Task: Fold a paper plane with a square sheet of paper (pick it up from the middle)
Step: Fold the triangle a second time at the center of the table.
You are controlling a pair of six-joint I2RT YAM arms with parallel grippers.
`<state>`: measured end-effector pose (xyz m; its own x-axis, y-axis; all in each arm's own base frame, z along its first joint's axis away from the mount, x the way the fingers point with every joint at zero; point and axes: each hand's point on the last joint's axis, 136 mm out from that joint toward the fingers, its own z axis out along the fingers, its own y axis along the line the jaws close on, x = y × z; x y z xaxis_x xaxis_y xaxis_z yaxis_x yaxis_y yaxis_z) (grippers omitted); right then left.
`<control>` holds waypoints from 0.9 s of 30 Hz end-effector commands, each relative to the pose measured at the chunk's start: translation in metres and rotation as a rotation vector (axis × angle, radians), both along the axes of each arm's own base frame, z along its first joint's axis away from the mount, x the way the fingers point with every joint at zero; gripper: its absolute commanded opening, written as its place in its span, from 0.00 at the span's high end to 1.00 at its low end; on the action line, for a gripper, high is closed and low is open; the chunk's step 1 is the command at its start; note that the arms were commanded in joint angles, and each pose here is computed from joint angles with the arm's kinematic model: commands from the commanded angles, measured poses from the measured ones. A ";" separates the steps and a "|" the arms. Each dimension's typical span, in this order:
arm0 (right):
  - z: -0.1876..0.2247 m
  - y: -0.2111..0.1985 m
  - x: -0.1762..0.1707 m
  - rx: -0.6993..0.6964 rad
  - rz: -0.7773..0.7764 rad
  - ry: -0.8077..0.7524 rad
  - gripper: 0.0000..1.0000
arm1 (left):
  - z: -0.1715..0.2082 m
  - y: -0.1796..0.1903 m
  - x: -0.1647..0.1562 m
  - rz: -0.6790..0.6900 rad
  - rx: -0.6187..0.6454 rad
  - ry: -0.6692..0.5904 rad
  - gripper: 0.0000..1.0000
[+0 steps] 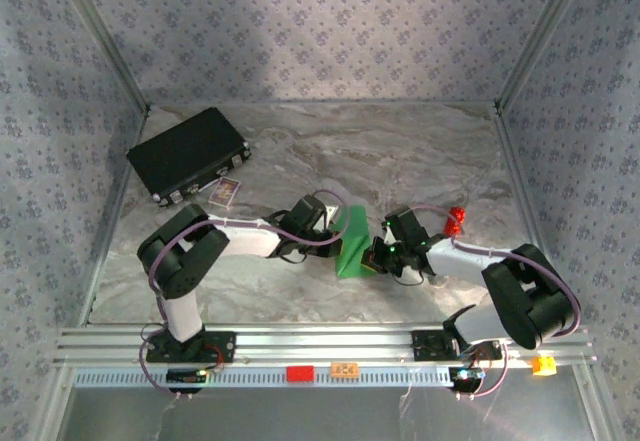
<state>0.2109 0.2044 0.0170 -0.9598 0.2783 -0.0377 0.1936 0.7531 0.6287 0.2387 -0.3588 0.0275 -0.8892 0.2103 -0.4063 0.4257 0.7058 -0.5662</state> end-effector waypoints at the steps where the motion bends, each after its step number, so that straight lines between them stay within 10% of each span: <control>1: -0.015 -0.015 -0.009 -0.073 -0.019 0.043 0.95 | -0.011 0.005 -0.002 -0.005 0.029 0.013 1.00; 27: 0.050 0.027 0.032 0.193 -0.027 -0.148 1.00 | -0.019 0.008 -0.007 0.003 0.039 0.034 1.00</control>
<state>0.2399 0.2198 0.0620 -0.9338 0.3300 -0.1379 0.1163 0.6448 0.7555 0.2379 -0.3593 0.0232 -0.8915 0.2133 -0.3996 0.4234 0.7058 -0.5680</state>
